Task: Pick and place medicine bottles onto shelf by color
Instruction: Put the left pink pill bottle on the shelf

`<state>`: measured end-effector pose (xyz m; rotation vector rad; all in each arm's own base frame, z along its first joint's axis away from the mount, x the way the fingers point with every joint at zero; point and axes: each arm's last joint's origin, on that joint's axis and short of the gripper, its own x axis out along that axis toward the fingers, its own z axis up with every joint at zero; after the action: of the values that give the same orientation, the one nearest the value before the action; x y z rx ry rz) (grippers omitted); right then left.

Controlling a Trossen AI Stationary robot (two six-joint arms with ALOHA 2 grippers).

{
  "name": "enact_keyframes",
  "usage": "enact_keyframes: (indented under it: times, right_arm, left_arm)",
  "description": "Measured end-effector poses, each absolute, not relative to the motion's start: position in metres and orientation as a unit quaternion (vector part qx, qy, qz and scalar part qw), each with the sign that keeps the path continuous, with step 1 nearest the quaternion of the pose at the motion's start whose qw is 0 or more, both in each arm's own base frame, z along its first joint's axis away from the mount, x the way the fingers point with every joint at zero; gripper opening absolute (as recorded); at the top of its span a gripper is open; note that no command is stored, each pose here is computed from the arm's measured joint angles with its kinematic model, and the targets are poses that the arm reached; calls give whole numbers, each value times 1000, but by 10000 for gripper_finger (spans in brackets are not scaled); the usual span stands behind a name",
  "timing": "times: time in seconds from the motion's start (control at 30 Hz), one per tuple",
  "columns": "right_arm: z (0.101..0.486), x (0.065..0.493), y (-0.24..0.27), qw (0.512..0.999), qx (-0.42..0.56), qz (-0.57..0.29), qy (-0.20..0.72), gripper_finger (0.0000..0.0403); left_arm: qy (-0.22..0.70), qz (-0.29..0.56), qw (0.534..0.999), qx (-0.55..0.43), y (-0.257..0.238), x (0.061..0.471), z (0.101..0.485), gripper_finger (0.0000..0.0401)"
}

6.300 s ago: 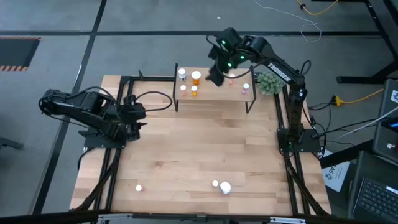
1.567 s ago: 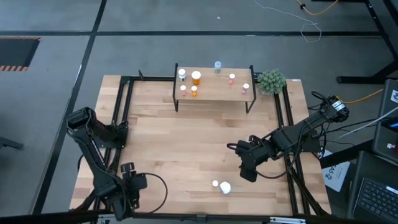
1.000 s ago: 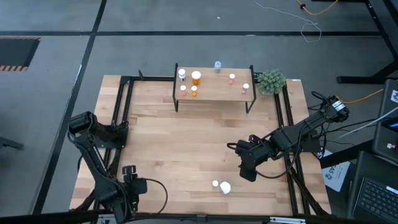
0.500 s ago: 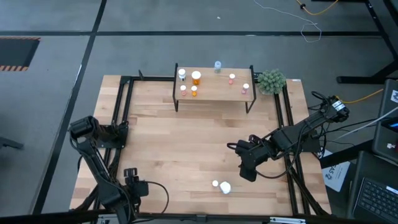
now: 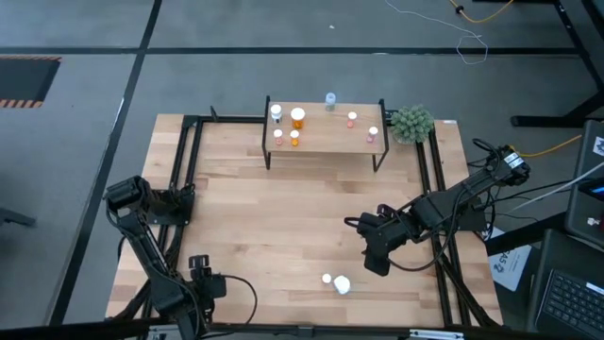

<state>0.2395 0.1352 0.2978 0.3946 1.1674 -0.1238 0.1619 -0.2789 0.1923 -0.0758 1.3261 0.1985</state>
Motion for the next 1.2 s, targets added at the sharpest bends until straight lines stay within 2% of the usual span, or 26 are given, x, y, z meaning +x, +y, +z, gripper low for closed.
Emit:
enact_keyframes:
  times: [0.63,1.2]
  right_arm:
    - [298,239,135,814,185,-58,547,243]
    - [298,239,135,814,185,-58,547,243]
  left_arm:
    - [614,90,783,-38,-279,162,192,195]
    - [614,91,783,-39,-279,162,192,120]
